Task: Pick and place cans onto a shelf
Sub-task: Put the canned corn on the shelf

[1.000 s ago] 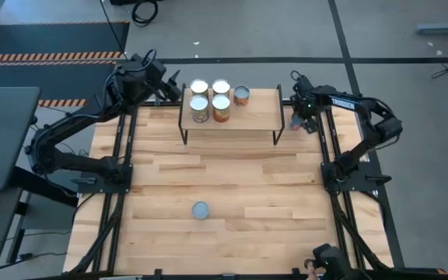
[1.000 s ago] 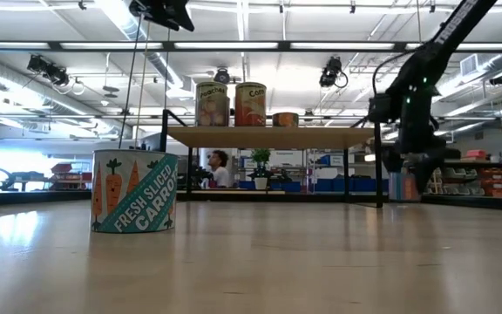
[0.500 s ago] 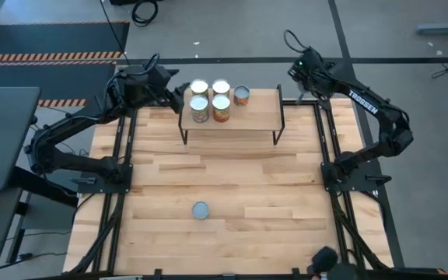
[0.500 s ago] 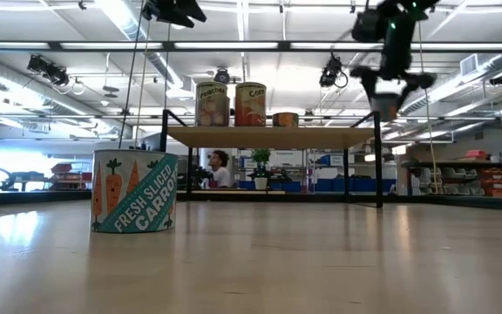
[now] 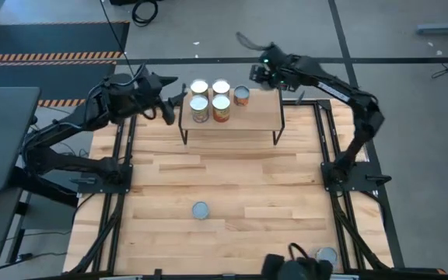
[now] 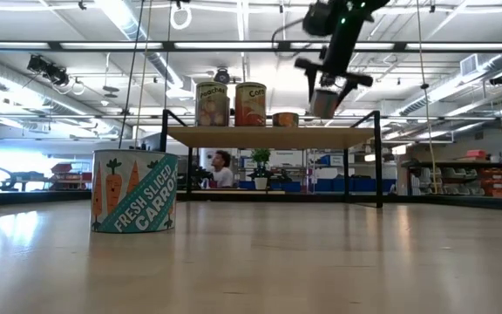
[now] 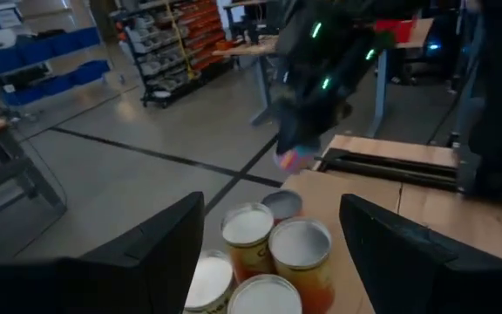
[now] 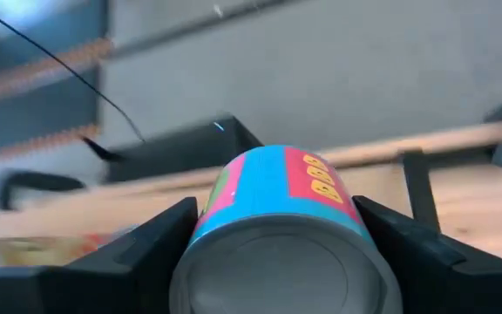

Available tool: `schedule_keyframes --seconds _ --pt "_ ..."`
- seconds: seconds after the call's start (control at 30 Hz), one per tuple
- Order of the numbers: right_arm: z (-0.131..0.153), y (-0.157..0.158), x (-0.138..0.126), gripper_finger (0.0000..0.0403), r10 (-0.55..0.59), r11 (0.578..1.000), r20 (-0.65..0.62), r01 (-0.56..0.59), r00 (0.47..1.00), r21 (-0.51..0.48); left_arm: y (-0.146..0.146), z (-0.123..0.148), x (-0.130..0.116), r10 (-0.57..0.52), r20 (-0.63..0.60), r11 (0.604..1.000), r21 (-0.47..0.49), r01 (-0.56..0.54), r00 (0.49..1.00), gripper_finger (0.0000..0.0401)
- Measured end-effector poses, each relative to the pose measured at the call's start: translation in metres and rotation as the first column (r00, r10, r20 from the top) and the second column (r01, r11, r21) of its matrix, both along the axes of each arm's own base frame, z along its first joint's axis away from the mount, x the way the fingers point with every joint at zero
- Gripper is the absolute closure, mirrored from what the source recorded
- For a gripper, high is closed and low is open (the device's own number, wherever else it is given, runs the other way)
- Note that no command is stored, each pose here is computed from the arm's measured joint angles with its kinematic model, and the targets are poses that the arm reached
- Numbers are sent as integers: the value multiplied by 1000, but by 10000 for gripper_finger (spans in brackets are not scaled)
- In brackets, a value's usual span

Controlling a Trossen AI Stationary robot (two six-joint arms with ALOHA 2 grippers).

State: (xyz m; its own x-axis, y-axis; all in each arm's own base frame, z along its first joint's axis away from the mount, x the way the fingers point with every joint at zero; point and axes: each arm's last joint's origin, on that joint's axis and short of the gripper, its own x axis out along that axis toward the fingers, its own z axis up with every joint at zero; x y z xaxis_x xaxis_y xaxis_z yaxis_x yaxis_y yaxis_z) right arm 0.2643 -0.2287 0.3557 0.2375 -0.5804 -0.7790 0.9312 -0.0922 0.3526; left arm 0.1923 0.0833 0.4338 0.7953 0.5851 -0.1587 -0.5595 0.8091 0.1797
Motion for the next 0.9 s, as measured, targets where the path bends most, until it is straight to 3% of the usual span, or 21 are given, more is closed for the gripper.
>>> schedule_keyframes --seconds 0.37,0.9 --pt "-39 -12 19 104 75 992 -119 -61 990 114 -16 -6 -17 -56 -103 998 -43 52 993 126" --pt "-38 -6 19 53 104 988 -147 -86 984 125 -19 -5 -18 -67 -102 997 -42 63 993 126"
